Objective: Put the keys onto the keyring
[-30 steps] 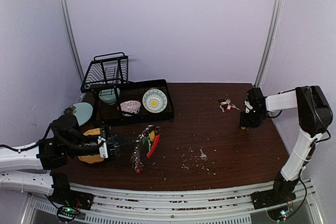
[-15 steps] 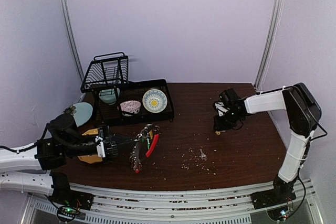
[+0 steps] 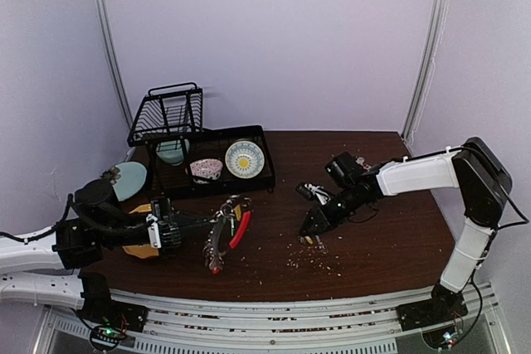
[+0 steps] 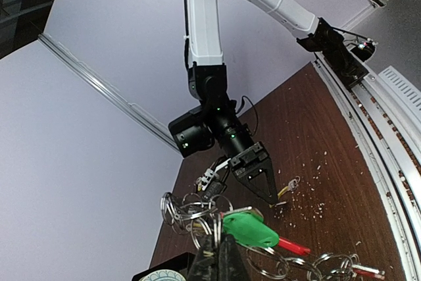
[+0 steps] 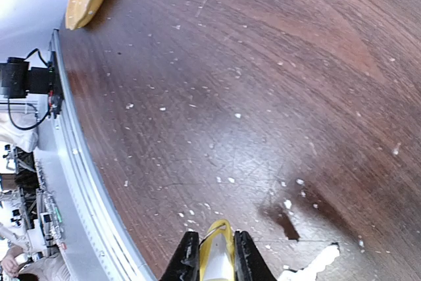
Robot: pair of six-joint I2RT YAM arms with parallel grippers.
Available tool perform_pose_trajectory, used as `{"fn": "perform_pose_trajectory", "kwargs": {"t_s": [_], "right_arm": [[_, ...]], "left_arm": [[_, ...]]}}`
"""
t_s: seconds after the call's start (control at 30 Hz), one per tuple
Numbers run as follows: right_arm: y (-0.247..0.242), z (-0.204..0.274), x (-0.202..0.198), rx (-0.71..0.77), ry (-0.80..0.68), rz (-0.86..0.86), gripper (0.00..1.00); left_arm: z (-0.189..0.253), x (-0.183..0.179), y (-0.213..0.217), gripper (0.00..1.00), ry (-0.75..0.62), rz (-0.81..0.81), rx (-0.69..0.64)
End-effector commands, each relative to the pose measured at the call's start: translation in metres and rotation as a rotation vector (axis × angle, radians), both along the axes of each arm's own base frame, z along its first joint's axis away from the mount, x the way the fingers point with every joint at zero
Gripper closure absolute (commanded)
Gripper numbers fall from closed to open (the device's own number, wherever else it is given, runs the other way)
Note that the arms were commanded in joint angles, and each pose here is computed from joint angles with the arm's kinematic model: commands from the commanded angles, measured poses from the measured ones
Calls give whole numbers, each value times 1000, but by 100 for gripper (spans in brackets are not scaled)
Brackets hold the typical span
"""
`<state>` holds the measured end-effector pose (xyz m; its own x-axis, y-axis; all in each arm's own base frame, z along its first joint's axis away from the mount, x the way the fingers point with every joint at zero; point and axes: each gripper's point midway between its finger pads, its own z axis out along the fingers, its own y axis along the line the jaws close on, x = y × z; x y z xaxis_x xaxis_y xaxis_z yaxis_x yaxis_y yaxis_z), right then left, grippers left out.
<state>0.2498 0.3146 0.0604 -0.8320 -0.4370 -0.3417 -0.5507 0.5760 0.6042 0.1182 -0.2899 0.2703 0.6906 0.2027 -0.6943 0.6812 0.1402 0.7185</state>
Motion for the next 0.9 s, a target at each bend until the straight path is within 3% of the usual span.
{"fn": "perform_pose_trajectory", "kwargs": {"t_s": [0.0,0.23,0.37,0.47,0.77,0.87], "right_arm": [[4,8,-2,46,24,8,95],[-60,-27,55,-241,-41,-273,94],[-85,-27,75,-381,-122,-337,79],[-112,-20,92,-498,-191,-410,74],[-139,4,99,-615,-286,-461,61],[-138,7,102,-609,-303,-463,64]], "left_arm": [[39,-3,2,100,-47,-13,-106],[39,-3,2,100,-46,-10,-107],[38,-2,2,100,-45,-7,-105],[38,-2,2,100,-45,-5,-105],[36,-1,2,100,-43,-2,-101],[37,-1,2,100,-44,-2,-102]]}}
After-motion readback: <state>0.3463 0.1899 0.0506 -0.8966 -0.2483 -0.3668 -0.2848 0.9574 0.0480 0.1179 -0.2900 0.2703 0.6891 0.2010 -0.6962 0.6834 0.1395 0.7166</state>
